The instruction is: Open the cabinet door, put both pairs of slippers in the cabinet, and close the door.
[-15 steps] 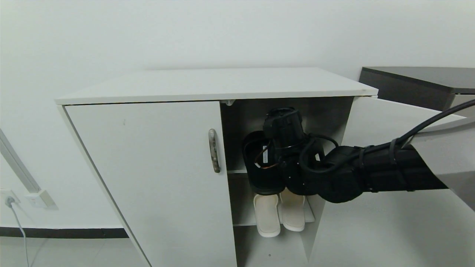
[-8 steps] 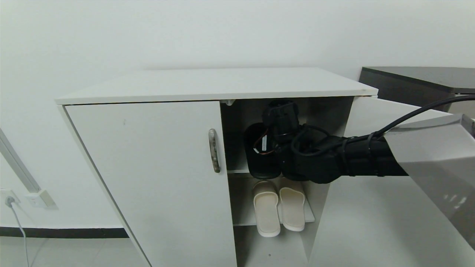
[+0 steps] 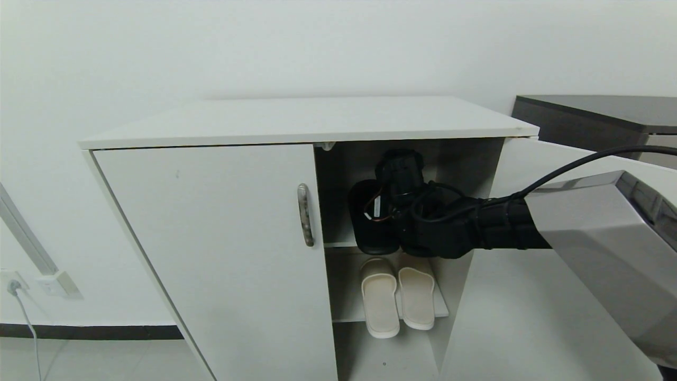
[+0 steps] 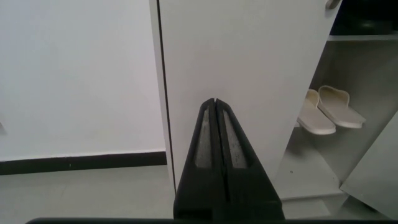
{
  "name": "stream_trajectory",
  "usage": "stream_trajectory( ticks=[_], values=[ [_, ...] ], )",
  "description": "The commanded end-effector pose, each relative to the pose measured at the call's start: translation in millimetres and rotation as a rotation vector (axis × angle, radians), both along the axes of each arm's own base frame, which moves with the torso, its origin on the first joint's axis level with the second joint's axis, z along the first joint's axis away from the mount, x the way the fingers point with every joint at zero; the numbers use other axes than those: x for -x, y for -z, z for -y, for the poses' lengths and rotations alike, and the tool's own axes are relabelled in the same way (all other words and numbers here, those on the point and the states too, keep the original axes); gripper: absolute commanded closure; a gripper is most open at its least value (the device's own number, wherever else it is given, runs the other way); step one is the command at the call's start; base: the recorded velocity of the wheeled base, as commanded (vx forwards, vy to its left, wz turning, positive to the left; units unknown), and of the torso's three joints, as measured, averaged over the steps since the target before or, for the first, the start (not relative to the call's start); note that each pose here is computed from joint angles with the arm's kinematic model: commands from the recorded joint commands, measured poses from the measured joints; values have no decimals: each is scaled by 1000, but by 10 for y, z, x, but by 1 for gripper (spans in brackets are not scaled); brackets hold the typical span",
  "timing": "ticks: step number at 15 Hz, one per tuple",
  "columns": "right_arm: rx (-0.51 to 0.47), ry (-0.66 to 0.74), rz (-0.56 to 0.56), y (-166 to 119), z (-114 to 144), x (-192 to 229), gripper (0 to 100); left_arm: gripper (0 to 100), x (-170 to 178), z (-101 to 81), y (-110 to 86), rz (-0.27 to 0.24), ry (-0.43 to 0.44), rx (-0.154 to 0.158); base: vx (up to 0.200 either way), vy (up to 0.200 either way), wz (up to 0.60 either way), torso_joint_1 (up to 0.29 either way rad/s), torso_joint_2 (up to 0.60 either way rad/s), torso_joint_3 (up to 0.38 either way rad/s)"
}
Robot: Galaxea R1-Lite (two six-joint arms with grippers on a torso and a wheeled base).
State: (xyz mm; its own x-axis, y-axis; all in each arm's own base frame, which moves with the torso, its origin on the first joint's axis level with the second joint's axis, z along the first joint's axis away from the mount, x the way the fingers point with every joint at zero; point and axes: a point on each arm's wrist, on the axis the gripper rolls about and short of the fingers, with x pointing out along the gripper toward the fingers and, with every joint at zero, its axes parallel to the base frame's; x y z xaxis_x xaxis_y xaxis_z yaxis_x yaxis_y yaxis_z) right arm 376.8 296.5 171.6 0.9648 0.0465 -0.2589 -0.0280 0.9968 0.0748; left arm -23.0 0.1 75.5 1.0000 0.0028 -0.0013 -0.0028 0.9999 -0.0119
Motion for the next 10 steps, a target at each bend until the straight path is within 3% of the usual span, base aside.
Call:
stream_trajectory(
  ticks=[1,5,6,10],
  values=[
    [5,3,-6,45,-5,-23,100,100,-1,0,1,-2,0,0,0,0,0,0,0,0],
    [7,9,-6,55,0,-29,100,100,-1,0,1,-2,0,0,0,0,0,0,0,0],
    [7,9,-6,55,0,-29,0,100,-1,0,1,-2,0,0,0,0,0,0,0,0],
    [21,1,-14,26,15,67,0,100,-1,0,1,-2,0,0,0,0,0,0,0,0]
  ],
)
